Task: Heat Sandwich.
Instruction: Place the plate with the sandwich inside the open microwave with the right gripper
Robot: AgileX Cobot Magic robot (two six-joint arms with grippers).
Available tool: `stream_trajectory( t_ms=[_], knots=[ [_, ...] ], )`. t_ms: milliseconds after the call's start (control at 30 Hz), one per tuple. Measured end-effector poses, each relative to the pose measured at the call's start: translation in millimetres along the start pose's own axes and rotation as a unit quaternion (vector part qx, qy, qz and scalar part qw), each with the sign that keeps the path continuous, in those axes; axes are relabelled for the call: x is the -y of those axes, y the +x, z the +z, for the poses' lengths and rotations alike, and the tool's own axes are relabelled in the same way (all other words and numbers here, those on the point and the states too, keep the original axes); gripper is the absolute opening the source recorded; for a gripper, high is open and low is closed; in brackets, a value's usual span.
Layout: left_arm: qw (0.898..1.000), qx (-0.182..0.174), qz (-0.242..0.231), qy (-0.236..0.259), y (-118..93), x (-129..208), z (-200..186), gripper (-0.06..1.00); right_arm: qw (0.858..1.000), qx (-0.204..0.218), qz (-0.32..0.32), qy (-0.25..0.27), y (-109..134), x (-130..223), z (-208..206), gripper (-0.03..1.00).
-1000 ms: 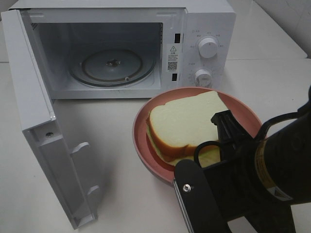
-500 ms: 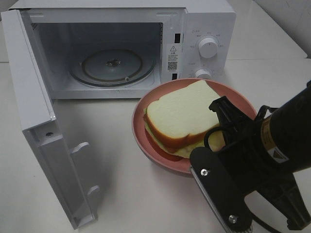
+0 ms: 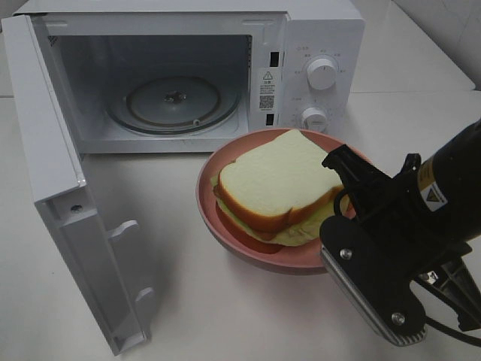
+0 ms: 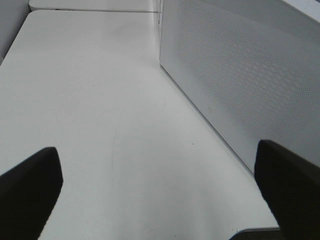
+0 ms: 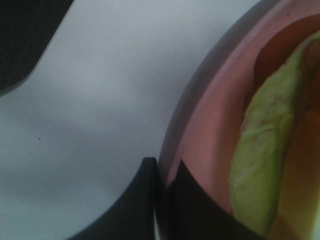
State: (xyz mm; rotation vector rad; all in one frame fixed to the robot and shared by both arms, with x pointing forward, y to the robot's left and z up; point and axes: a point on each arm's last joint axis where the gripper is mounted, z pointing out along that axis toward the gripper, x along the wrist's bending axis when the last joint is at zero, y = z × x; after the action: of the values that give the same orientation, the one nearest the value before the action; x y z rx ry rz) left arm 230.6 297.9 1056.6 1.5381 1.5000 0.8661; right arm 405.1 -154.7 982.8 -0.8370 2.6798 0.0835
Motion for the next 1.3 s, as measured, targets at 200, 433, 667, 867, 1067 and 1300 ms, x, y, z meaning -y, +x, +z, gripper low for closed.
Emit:
stream_trajectory(
  t_ms=[200,433,667,867,1067,1300],
  knots=[
    [1.0,0.0,0.0,0.0,0,0,0,0.99,1.0,0.001,-0.006,-0.011,-1,3,1,0.04],
    [1.0,0.0,0.0,0.0,0,0,0,0.99,1.0,0.01,-0.003,-0.016,-3,2,1,0.04],
    [1.0,0.0,0.0,0.0,0,0,0,0.99,0.999,0.025,0.0,-0.022,-8,0,6,0.04],
    [1.0,0.0,0.0,0.0,0,0,0,0.99,1.0,0.006,-0.006,-0.022,-17,-5,18,0.04],
    [1.0,0.0,0.0,0.0,0,0,0,0.99,0.999,0.017,-0.023,-0.03,-35,-17,22,0.04],
    [1.0,0.0,0.0,0.0,0,0,0,0.99,0.999,0.023,-0.027,-0.033,-56,-24,32,0.04]
  ],
)
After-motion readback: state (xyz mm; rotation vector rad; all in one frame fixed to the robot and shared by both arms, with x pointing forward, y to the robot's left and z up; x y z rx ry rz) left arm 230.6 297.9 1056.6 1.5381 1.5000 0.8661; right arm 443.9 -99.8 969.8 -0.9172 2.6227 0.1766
